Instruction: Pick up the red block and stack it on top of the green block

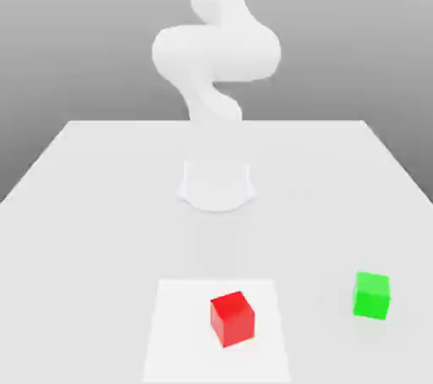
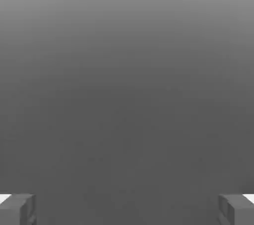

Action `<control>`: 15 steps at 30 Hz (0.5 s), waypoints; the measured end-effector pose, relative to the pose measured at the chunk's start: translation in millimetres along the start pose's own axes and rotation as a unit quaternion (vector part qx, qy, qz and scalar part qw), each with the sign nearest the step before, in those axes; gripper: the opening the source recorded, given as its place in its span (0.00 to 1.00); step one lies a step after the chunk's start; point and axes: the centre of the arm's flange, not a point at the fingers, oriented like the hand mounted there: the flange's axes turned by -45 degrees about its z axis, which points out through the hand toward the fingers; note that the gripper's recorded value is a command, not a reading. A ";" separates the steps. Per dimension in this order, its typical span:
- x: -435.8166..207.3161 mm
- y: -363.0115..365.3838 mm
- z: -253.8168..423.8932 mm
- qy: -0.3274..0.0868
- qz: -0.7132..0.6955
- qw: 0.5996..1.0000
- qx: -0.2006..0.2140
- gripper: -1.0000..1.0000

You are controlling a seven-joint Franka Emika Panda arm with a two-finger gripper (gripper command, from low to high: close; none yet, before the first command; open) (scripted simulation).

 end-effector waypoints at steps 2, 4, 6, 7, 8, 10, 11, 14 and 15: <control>-9.1 -1.3 49.3 -0.035 -0.017 0.999 0.007 0.50; -22.3 -3.4 94.5 -0.069 -0.033 0.997 0.013 0.50; -39.4 -6.0 137.1 -0.102 -0.049 0.993 0.019 0.50; -49.4 -7.4 157.5 -0.118 -0.058 0.991 0.023 0.50; -60.3 -8.9 177.2 -0.134 -0.066 0.988 0.026 0.50; -84.7 -12.1 214.5 -0.166 -0.082 0.982 0.032 0.50; -98.1 -13.6 232.1 -0.182 -0.090 0.978 0.035 0.50; -142.6 -18.0 279.8 -0.230 -0.115 0.965 0.045 0.50; -158.7 -19.3 294.0 -0.246 -0.123 0.960 0.048 0.50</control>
